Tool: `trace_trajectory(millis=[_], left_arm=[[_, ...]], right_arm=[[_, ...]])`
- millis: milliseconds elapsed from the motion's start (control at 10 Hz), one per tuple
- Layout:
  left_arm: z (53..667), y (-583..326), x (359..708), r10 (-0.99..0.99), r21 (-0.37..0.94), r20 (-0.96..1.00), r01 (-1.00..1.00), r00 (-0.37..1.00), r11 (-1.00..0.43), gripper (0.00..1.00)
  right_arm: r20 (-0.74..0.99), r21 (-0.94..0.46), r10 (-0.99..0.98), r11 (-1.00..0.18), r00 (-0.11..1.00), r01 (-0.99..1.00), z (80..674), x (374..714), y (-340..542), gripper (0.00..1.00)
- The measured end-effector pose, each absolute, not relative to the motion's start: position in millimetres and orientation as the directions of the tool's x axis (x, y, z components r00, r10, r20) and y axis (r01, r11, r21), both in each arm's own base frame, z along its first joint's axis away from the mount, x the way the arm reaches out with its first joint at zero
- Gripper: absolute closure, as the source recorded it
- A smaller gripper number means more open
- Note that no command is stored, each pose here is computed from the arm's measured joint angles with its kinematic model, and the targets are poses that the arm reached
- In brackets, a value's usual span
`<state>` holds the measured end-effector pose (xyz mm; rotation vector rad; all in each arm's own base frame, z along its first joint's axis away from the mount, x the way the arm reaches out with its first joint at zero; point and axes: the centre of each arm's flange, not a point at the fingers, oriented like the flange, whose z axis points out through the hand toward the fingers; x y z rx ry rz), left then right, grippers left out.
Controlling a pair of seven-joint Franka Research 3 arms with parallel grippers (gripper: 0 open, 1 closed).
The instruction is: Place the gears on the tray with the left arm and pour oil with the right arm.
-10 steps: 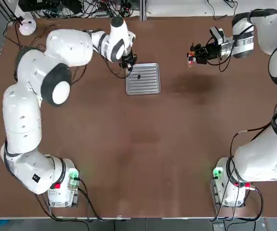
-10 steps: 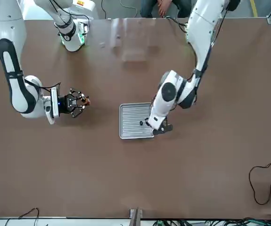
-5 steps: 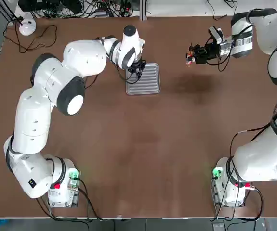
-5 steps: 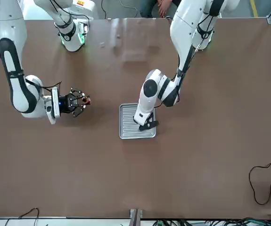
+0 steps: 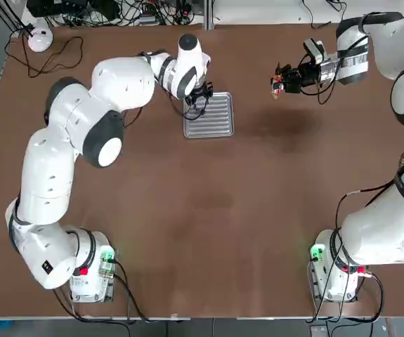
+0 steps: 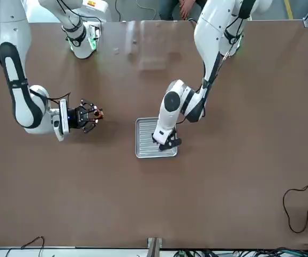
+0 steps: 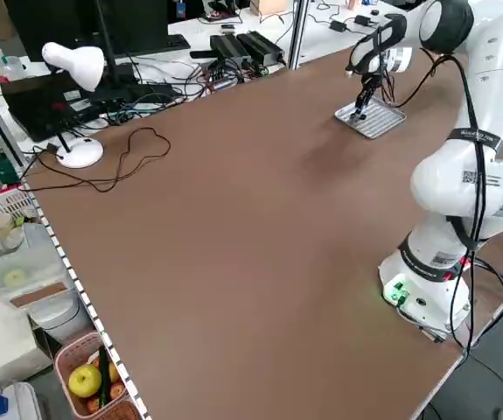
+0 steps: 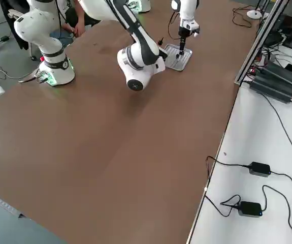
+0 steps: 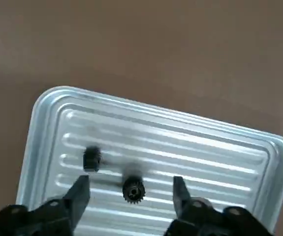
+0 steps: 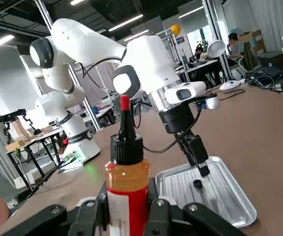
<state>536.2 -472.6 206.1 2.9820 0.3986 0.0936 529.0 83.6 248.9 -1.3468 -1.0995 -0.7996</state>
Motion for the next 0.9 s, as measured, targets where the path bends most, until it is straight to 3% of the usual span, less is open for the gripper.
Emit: trace_trajectory(millis=[100, 600, 900], left_arm=[[207.2, -472.0, 537.7, 0.265, 0.14, 0.046, 0.257, 0.963, -0.956, 0.02], [235.2, -457.8, 560.5, 0.222, 0.129, 0.077, 0.211, 0.972, -0.969, 0.01], [291.4, -423.5, 597.2, 0.141, 0.115, 0.096, 0.13, 0.985, -0.985, 0.01]], right_arm=[[0.934, -0.341, 0.147, 0.105, 0.325, 0.934, 249.3, 529.0, 83.7, 0.7], [0.922, -0.373, 0.149, 0.086, 0.358, 0.924, 253.0, 529.6, 130.5, 0.7], [0.902, -0.415, 0.143, 0.032, 0.407, 0.909, 250.9, 529.5, 165.2, 0.7]])
